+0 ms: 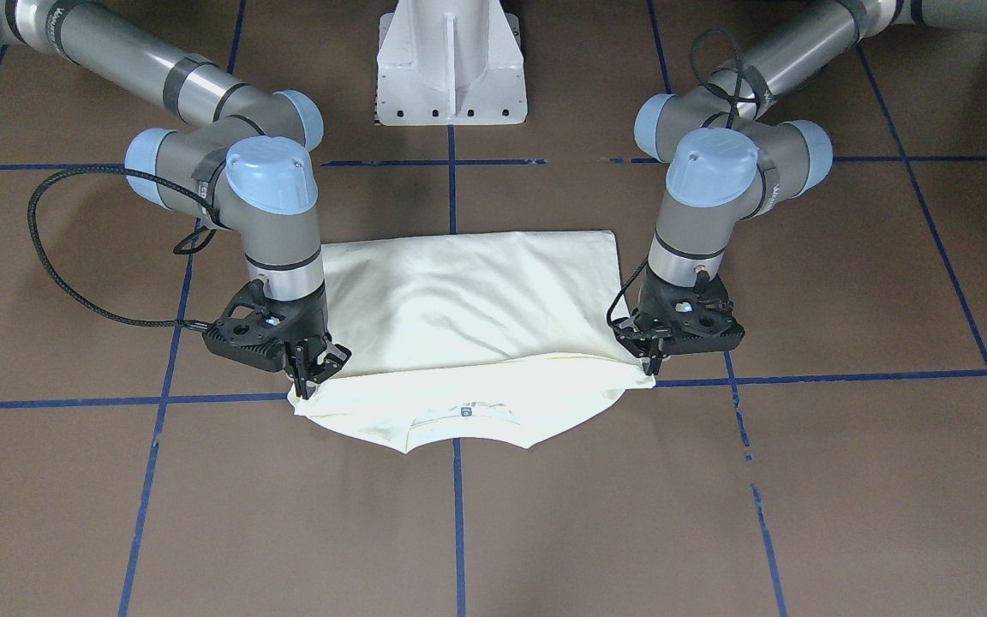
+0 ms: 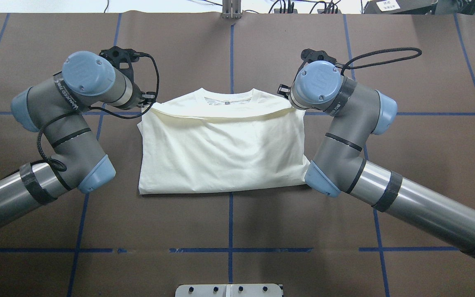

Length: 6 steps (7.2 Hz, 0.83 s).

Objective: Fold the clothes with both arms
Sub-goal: 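Release the hem and move the left gripper to the shirt's side edge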

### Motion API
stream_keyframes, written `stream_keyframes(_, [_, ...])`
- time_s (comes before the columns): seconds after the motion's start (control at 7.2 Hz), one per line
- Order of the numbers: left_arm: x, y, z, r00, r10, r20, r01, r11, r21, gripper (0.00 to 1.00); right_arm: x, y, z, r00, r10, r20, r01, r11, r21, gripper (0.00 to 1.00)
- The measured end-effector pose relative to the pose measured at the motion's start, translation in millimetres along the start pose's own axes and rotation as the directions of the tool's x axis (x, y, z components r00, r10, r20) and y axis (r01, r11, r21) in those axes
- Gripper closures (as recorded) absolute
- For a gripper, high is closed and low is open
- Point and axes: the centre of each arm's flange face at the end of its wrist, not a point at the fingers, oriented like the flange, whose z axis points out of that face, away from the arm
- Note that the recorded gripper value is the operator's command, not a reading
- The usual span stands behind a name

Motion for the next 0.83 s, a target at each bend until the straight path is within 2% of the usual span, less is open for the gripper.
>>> stream_keyframes(0.14, [4,8,6,1.000,0.009,-0.002,-0.009,1.000,-0.006,0.01,2,4,5,1.000,-0.005,-0.004,0.005,1.000,-0.003,0.01])
stream_keyframes(0.42, [8,17,3,0.999,0.035,-0.028,-0.035,0.999,0.000,0.00,1,7,2,0.999,-0.042,0.006,0.042,0.999,-0.006,0.00])
stream_keyframes(0.83, [-13,45,-53,0.980,0.152,-0.126,-0.151,0.988,0.021,0.00,8,-21,-44,0.976,-0.196,0.098,0.200,0.979,-0.028,0.00])
